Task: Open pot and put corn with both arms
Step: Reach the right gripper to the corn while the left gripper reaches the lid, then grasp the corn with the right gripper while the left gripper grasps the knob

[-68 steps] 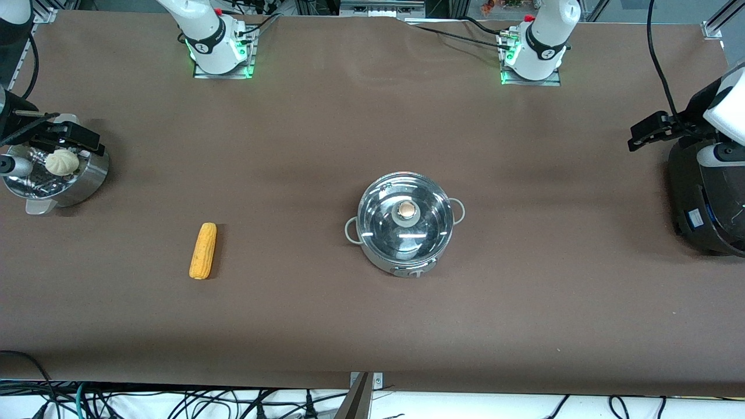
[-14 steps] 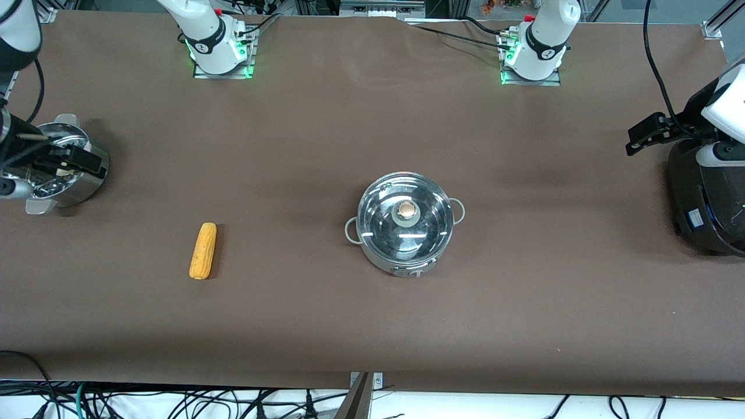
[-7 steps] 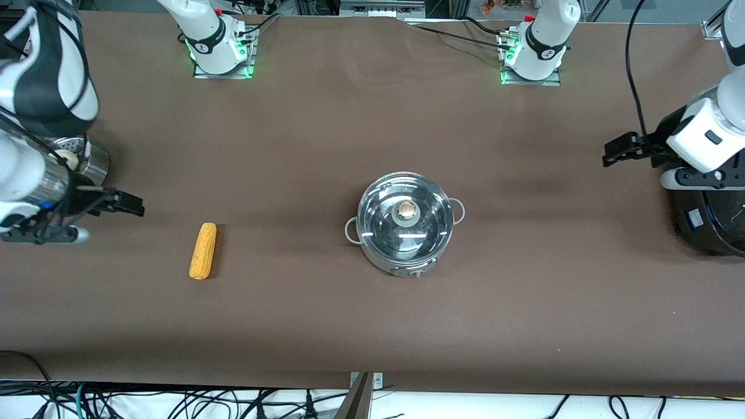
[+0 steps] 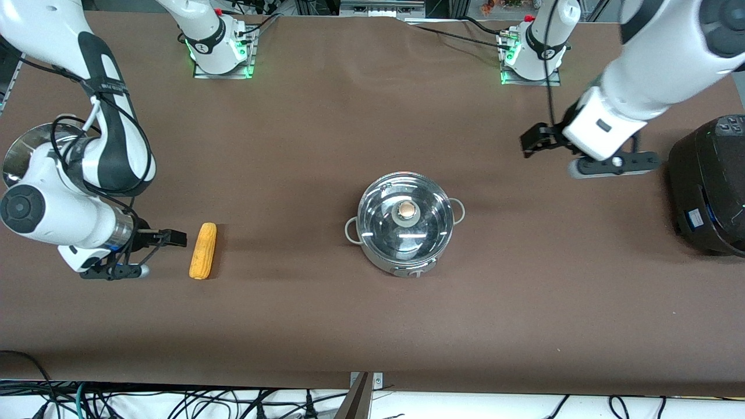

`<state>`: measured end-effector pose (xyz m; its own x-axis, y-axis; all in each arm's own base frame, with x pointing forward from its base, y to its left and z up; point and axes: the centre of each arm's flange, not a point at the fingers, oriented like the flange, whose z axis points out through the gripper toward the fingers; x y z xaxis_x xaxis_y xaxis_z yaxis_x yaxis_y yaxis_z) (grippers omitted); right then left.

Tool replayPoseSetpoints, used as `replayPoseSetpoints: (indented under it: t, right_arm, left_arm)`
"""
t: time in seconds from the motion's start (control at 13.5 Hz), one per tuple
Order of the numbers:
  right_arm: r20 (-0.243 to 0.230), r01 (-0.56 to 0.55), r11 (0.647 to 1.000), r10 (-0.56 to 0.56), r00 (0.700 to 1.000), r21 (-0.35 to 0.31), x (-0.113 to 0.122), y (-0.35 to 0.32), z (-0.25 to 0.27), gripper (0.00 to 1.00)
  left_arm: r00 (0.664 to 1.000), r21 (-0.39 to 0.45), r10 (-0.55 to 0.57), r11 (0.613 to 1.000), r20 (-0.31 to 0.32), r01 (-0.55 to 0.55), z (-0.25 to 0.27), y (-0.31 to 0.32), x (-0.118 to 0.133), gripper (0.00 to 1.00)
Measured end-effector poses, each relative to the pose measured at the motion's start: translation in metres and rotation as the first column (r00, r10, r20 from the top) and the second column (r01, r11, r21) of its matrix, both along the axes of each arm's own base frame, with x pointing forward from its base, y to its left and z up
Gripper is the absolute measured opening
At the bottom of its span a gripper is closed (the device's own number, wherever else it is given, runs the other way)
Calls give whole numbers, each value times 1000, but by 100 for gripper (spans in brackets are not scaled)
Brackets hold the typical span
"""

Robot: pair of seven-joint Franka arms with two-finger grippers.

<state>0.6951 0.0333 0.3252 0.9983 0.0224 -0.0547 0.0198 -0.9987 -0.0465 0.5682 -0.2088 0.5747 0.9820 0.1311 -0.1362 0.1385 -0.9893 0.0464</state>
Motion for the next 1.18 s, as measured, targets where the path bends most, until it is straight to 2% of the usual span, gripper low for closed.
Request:
replayPoseSetpoints:
  t: [0.37, 0.67, 0.96, 1.18]
  right_arm:
    - [7, -7, 1000, 7, 1000, 8, 7, 8, -48, 100]
    - [12, -24, 1000, 24, 1000, 13, 8, 23, -80, 100]
    - [23, -23, 1000, 23, 999, 15, 10, 24, -96, 100]
    - [29, -21, 1000, 21, 999, 18, 10, 24, -111, 100]
  left_arm:
    - [998, -7, 41, 999, -49, -41, -40, -86, 10, 99]
    - [997, -41, 78, 996, -29, -79, -82, -140, 25, 99]
    - [996, -57, 82, 995, -27, -83, -130, -180, 28, 100]
    - [997, -38, 74, 997, -10, -74, -161, -195, 30, 100]
